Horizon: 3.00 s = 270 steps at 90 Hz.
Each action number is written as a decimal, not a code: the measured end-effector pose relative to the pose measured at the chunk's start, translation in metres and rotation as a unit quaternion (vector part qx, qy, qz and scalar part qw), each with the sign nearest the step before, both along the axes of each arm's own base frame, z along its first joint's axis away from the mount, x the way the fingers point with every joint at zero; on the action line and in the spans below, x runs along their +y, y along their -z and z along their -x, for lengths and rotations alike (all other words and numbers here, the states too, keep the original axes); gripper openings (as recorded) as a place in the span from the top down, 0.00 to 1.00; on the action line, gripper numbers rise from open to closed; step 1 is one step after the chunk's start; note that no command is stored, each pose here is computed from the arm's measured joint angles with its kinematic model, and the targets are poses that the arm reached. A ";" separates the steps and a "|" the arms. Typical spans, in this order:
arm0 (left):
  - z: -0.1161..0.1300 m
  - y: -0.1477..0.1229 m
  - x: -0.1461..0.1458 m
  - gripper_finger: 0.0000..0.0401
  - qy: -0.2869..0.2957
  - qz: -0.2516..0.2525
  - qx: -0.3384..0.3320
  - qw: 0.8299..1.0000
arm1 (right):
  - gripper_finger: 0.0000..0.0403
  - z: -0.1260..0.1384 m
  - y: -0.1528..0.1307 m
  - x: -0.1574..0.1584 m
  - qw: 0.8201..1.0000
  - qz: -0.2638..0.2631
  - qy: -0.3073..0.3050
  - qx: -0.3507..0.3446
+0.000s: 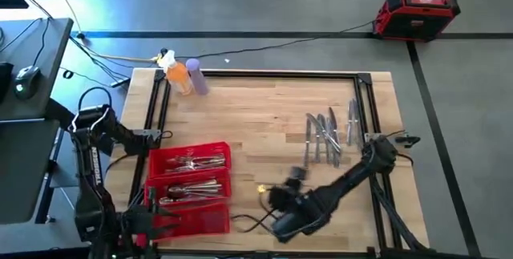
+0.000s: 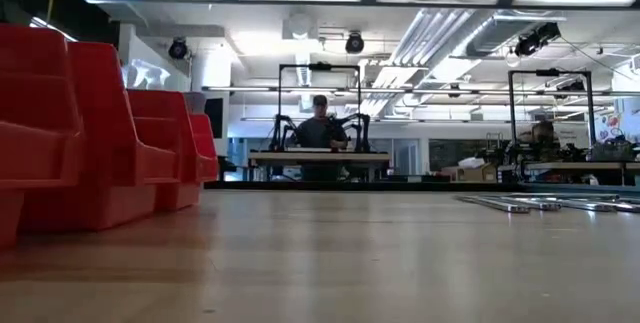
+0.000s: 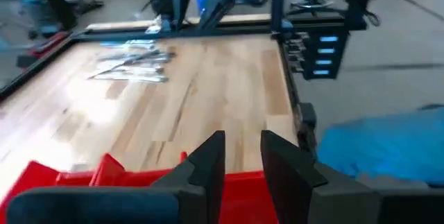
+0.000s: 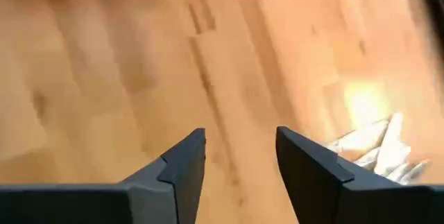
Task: Sort silverware
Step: Put the silver knife in the bottom red bin
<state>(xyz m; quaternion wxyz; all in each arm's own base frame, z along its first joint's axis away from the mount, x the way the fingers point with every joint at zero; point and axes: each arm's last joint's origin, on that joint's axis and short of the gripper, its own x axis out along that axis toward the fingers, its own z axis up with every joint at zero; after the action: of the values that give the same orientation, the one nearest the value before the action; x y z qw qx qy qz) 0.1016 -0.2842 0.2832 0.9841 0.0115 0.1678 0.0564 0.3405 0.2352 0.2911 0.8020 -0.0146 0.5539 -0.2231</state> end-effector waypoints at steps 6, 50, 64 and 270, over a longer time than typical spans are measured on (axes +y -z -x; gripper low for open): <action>-0.007 0.004 0.000 0.81 -0.014 0.000 0.001 1.000 | 0.62 0.012 0.008 -0.002 0.999 -0.025 -0.020 0.020; -0.041 0.019 0.005 0.81 -0.055 -0.007 0.046 0.997 | 0.62 0.088 0.080 -0.193 0.965 -0.094 0.228 0.096; -0.042 0.020 0.005 0.81 -0.056 -0.008 0.047 0.997 | 0.55 0.115 0.105 -0.234 0.951 -0.114 0.257 0.132; -0.262 0.096 0.063 0.54 0.024 -0.524 0.148 0.838 | 0.93 0.023 0.042 -0.098 0.992 -0.105 -0.067 -0.033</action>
<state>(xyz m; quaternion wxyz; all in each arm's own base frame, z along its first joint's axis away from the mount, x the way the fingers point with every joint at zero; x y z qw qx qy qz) 0.3636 -0.2211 0.1871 0.7956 0.5378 0.2564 0.1101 0.3180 0.1370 0.2487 0.8299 0.0403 0.5454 -0.1099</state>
